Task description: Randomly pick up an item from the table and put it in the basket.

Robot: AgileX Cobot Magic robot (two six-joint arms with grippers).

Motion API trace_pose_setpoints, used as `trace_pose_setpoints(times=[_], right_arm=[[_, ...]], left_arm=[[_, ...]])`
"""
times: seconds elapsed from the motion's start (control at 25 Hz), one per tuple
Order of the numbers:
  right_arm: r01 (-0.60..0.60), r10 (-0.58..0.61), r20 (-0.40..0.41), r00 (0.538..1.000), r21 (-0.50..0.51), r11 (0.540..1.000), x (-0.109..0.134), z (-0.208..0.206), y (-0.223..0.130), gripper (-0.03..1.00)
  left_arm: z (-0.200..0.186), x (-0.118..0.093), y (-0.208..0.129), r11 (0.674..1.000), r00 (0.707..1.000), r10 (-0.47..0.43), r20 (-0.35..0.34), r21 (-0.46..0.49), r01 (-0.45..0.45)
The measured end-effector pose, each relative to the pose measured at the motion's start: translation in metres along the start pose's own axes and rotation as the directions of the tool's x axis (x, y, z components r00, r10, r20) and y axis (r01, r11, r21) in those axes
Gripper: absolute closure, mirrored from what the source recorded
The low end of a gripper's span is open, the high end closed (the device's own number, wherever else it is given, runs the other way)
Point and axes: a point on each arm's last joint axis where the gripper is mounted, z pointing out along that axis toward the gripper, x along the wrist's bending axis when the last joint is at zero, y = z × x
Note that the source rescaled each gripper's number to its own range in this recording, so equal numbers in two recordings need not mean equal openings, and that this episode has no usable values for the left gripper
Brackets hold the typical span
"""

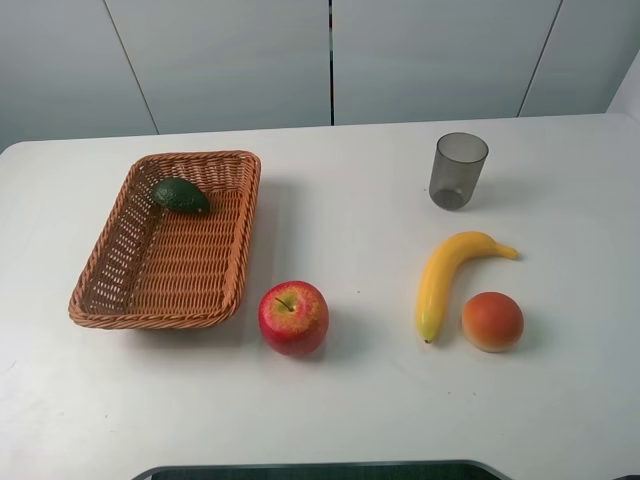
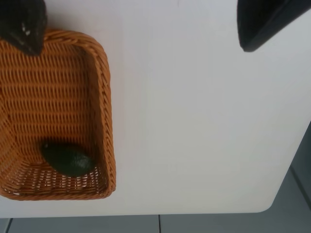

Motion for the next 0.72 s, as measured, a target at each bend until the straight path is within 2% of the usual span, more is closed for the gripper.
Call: trace_pose_setpoints(times=[0.72], right_arm=[[-0.002,0.002,0.000,1.000,-0.002,1.000,0.0000,0.0000,0.0002,-0.03]], left_arm=[[0.0000,0.0000,0.0000,1.000,1.000,0.000,0.000,0.000,0.000]])
